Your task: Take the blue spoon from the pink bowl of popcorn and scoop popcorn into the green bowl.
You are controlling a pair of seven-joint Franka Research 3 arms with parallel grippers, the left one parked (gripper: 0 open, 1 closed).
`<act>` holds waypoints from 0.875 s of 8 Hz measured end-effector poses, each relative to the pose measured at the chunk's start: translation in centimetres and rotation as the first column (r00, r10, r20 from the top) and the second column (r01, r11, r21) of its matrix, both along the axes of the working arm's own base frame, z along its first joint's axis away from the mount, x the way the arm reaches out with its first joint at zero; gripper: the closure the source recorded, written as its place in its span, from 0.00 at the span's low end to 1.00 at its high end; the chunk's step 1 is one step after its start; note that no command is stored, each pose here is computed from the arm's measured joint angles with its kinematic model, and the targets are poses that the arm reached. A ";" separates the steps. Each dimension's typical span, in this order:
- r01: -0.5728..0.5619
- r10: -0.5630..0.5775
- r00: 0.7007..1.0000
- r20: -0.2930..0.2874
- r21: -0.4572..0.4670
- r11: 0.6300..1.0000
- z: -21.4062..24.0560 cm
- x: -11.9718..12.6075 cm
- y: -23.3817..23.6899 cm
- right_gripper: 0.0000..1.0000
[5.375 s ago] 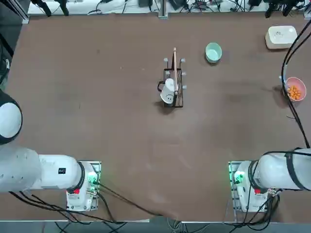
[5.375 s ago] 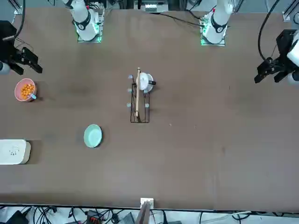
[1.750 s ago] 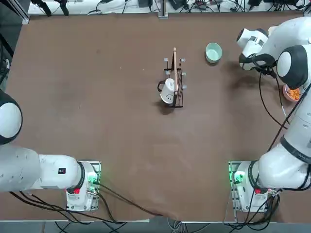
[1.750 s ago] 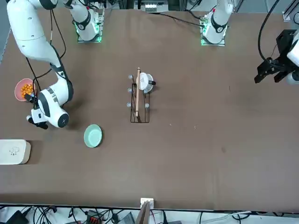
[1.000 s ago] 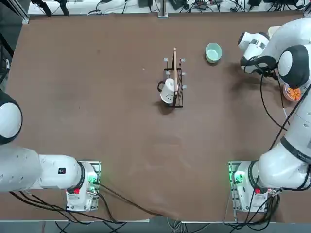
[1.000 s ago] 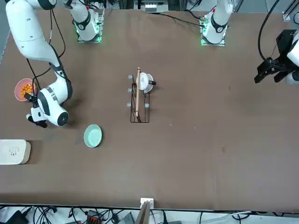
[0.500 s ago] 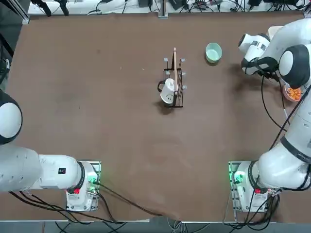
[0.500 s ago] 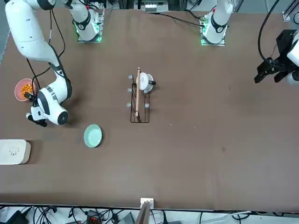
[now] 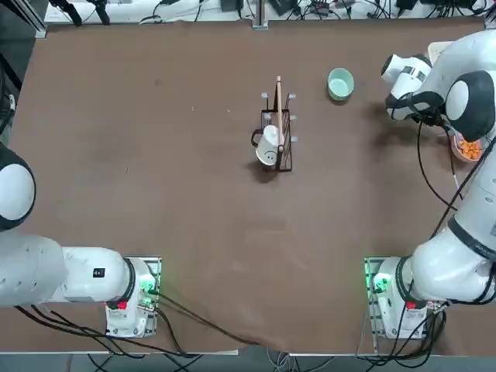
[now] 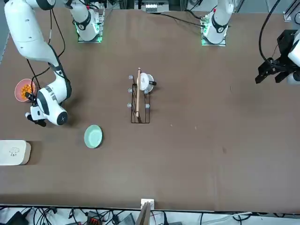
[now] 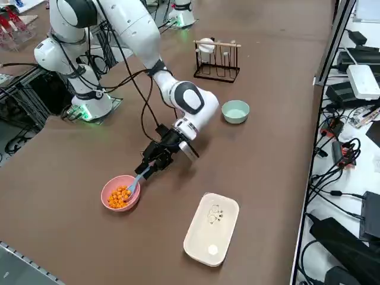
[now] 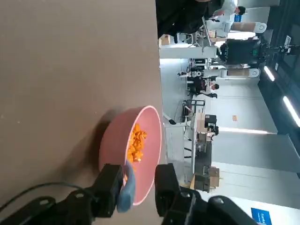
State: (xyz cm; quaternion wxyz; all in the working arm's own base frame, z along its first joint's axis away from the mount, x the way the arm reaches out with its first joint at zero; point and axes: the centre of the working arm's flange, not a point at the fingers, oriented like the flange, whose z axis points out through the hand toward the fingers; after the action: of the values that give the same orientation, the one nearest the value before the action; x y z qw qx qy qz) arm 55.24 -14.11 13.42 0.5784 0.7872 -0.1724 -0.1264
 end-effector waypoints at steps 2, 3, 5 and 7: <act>0.000 0.000 1.000 -0.006 0.000 1.000 -0.4 -0.2 0.0 0.55; 0.000 0.000 1.000 -0.006 0.000 1.000 -0.5 -0.2 0.0 0.58; 0.000 0.000 1.000 -0.006 0.000 1.000 -0.5 -0.2 0.1 0.74; -0.002 0.002 1.000 -0.005 -0.001 1.000 -0.5 -0.2 0.2 0.85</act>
State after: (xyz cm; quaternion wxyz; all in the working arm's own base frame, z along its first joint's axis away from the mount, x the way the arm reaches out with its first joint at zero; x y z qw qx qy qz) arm 55.06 -13.91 12.94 0.5793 0.7869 -0.1702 -0.1276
